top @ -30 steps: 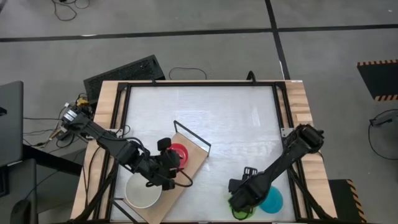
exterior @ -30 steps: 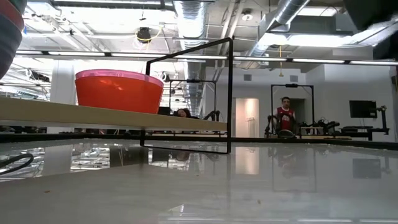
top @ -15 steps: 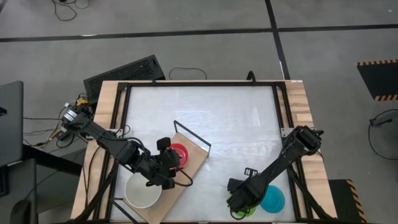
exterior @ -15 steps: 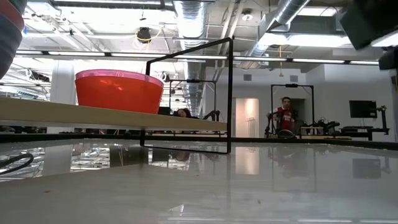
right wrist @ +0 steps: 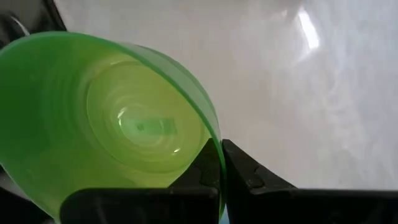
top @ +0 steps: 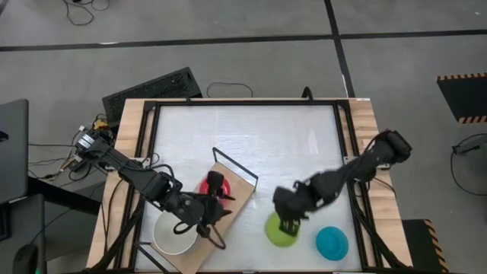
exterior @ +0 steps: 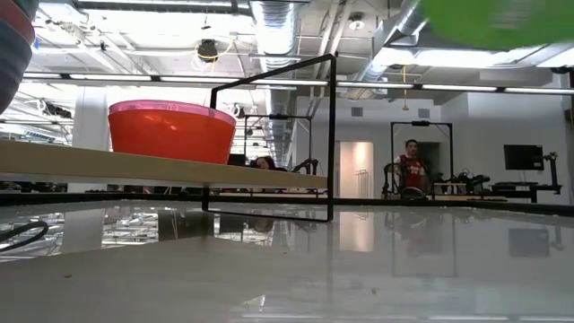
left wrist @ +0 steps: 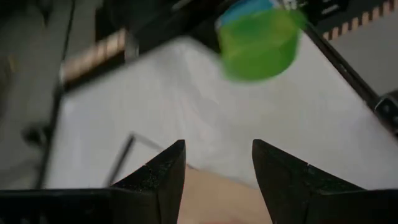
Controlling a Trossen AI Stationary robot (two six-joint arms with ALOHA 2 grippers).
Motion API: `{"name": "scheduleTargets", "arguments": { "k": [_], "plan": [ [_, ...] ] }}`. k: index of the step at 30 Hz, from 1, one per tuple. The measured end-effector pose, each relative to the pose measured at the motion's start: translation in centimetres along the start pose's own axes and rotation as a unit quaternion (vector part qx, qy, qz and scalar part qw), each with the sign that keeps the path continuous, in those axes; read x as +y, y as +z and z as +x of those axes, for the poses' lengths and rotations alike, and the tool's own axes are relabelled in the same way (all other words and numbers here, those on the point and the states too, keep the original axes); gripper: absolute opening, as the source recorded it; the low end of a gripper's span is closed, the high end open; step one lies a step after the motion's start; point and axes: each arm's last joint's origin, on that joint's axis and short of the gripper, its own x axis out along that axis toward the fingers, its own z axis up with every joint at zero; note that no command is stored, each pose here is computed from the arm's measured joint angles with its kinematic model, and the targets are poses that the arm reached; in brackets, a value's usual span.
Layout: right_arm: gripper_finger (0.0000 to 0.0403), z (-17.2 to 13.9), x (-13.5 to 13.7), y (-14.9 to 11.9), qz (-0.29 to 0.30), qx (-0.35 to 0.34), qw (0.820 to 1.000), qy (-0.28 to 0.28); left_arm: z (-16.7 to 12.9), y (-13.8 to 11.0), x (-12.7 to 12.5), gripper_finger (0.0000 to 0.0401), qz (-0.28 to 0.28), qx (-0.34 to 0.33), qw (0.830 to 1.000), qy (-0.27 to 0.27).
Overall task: Place and stack bowls onto a shelf
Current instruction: Stack the small green bowl on the small pink bowl on the shelf
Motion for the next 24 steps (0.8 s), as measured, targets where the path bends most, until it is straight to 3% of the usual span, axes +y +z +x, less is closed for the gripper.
{"name": "scheduleTargets", "arguments": {
  "k": [4, 7, 13, 17, 20, 24],
  "plan": [
    [0.0023, -1.9, -1.6, 2.7, 0.016, -0.043, 0.998, 0.048, 0.1, 0.7, 0.3, 0.0172, 0.096, -0.032, 0.995, 0.001],
    [0.0023, -2.8, -2.9, 4.5, 0.025, -0.065, 0.995, 0.074, 0.4, 0.9, 0.8, 0.0172, 0.137, -0.048, 0.989, -0.007],
    [0.0023, -2.7, -3.8, 7.6, 0.008, -0.067, 0.994, 0.089, 1.1, 0.8, 2.1, 0.0172, 0.172, -0.049, 0.984, -0.011],
    [0.0023, -2.3, -3.6, 9.1, -0.016, -0.064, 0.993, 0.098, 1.3, 0.8, 2.4, 0.0172, 0.187, -0.061, 0.979, -0.050],
    [0.0023, -2.4, -3.6, 9.9, -0.030, -0.058, 0.993, 0.103, 1.3, 0.6, 2.4, 0.0172, 0.205, -0.064, 0.973, -0.080],
    [0.0023, -3.1, -3.5, 10.2, -0.045, -0.069, 0.990, 0.112, 1.4, 0.5, 2.4, 0.0172, 0.234, -0.065, 0.966, -0.083]
  ]
}}
